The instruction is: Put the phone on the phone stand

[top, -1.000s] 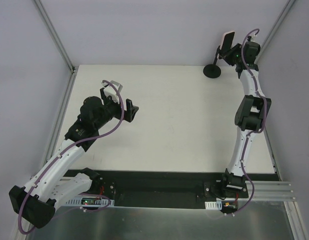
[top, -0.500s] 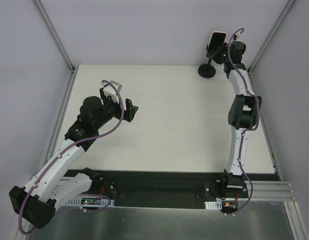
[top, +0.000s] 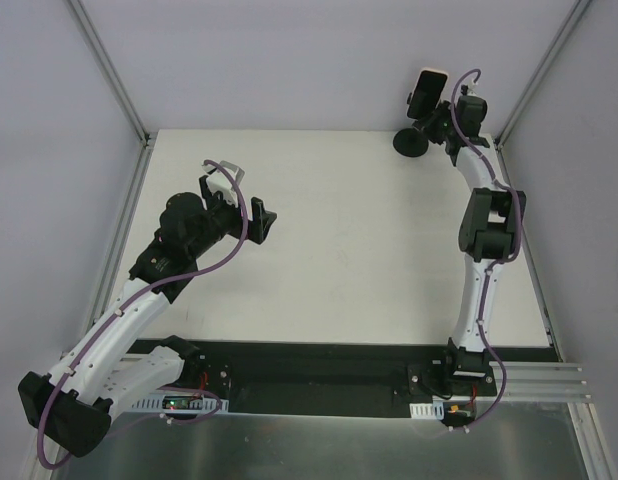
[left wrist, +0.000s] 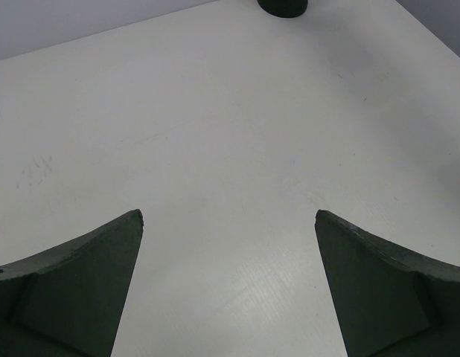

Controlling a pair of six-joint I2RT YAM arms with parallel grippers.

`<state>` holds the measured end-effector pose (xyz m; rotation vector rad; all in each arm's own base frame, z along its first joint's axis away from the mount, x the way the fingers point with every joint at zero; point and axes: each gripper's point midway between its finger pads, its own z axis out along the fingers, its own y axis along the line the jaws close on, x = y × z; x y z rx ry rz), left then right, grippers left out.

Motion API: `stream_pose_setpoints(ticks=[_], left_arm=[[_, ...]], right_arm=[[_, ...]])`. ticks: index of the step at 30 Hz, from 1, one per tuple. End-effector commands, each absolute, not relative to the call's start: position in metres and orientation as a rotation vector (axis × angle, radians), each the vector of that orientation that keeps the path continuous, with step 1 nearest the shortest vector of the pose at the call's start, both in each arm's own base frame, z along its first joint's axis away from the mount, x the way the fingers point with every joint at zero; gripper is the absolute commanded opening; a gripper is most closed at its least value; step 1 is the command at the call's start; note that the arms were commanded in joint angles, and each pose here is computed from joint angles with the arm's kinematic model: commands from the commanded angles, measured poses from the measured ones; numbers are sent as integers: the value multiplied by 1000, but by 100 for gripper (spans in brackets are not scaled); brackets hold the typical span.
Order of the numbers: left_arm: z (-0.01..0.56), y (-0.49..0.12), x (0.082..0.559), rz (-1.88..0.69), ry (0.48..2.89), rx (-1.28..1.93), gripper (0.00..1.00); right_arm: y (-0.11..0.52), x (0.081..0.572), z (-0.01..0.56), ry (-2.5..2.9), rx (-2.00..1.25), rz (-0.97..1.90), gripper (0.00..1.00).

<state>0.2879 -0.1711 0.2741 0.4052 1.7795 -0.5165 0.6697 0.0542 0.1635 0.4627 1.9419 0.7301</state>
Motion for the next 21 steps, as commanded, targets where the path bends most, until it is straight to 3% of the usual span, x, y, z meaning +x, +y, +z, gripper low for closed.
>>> stream_pose_setpoints(ticks=[1, 7, 12, 18, 21], left_arm=[[306, -172, 285, -551, 1695, 389, 98], [308, -173, 283, -565, 1690, 389, 98], [313, -175, 280, -585, 1678, 388, 98], [322, -175, 272, -611, 1646, 388, 98], [324, -175, 268, -624, 1631, 390, 98]], right_arm=[[34, 650, 242, 1838, 383, 643, 14], [27, 592, 244, 1985, 358, 495, 23], [27, 515, 253, 2166, 302, 283, 33], [50, 404, 274, 2194, 73, -22, 55], [83, 343, 289, 2122, -142, -12, 64]])
